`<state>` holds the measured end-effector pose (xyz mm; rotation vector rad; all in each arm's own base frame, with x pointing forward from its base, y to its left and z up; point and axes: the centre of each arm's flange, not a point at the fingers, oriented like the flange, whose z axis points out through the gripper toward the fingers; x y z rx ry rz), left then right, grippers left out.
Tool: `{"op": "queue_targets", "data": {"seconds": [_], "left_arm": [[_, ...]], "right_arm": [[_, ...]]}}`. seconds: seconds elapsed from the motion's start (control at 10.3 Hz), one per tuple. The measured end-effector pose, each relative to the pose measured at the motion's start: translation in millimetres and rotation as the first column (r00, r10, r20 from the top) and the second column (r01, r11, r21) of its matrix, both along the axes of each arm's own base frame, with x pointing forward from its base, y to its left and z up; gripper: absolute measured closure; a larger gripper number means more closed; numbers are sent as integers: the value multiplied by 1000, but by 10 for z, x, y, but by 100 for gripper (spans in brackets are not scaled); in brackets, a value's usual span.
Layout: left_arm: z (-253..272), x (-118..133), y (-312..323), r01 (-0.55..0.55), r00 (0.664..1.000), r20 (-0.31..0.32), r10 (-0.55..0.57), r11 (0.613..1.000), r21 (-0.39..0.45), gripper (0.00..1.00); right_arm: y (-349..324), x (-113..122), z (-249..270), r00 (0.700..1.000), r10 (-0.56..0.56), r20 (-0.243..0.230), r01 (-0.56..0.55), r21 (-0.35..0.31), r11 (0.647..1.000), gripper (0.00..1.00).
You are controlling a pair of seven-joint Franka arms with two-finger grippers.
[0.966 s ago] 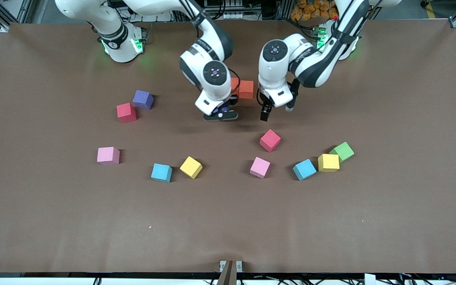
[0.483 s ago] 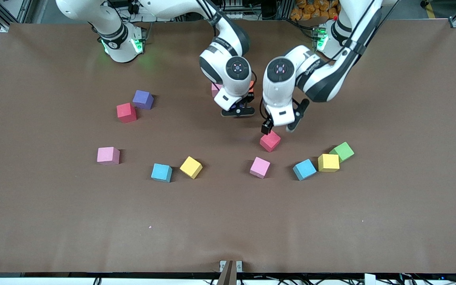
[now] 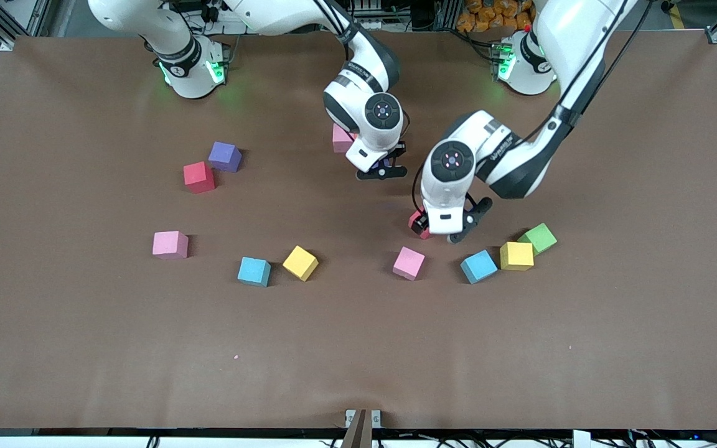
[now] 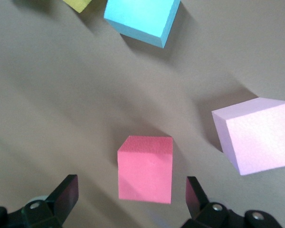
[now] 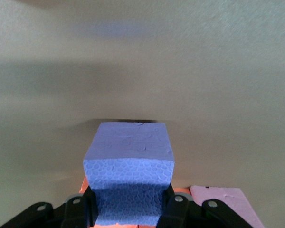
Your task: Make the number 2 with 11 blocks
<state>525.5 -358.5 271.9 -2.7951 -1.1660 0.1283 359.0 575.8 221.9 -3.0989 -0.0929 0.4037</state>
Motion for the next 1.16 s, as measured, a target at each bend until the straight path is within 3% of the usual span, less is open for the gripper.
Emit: {"op": "queue_targets", "data": {"seconds": [0.68,1.16], "left_arm": [[-376,-16,-69,5,998,-56,-5,1000,-7,0],[-566,-15,-120,3,998,-59,-5,999,-35,0]], "right_arm": [[83,-73,-134,1000,2,9,-2,11,1000,48],[185,-211,-144,1000,14,9,-14,10,1000,48]]}}
